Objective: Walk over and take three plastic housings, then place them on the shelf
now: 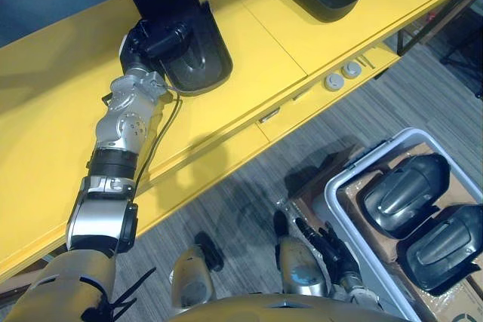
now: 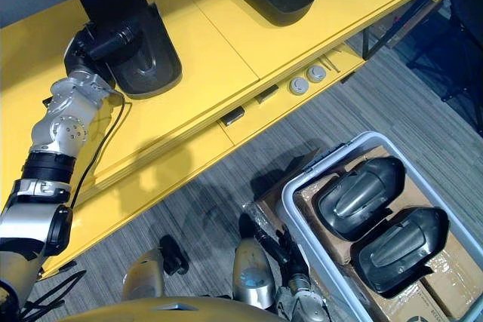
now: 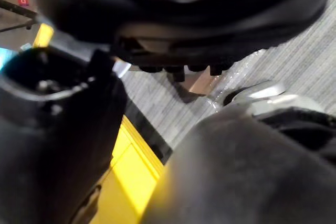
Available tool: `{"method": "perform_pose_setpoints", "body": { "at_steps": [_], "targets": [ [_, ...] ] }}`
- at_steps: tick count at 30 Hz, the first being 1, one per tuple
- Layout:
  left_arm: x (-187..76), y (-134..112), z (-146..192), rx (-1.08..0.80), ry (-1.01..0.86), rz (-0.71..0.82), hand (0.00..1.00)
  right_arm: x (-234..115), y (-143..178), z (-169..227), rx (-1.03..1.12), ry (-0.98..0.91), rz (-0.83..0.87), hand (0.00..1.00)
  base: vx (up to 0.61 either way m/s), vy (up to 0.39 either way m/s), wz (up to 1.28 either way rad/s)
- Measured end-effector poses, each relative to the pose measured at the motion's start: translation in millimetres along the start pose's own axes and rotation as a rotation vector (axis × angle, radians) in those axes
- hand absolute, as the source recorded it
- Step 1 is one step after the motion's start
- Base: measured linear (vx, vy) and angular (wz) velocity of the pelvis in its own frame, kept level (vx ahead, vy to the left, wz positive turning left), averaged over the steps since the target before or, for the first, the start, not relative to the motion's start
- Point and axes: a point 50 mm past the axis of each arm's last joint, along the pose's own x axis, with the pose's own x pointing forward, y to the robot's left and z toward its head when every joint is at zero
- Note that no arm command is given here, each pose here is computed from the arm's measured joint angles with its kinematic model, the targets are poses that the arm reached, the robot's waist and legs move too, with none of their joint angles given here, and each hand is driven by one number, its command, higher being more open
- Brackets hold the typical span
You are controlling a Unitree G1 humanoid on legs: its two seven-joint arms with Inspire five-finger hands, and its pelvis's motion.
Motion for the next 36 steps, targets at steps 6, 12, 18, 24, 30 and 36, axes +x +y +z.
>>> {"method": "perform_pose_setpoints", "body": {
  "at_steps": [6, 12, 18, 24, 30, 36],
  "targets": [
    [2.7, 0.2, 2.1, 0.024, -0.005, 0.019, 1.00, 0.7, 0.3, 1.2, 0.002, -0.005, 0.001, 1.00, 0.00, 0.000, 0.00],
    [3.4, -0.1, 3.5, 0.025, -0.008, 0.032, 1.00, 0.8, 0.4, 1.2, 0.003, -0.005, 0.002, 1.00, 0.00, 0.000, 0.00],
    [5.6, -1.6, 8.4, 0.050, -0.027, 0.090, 1.00, 0.8, 0.3, 0.6, 0.032, -0.002, -0.007, 1.00, 0.00, 0.000, 0.00],
    [11.1, 3.2, 19.8, 0.205, -0.068, 0.246, 1.00, 0.4, 2.2, 0.0, 0.033, -0.011, 0.000, 1.00, 0.00, 0.000, -0.01],
    [7.5, 29.5, 32.5, 0.464, -0.090, 0.488, 1.00, -2.1, 3.4, -5.6, 0.025, 0.009, 0.008, 1.00, 0.00, 0.000, -0.02],
    [6.4, 37.0, 33.2, 0.494, -0.056, 0.532, 1.00, -4.7, 2.1, -9.7, 0.030, 0.022, -0.005, 1.00, 0.00, 0.003, -0.01]
  ]
}}
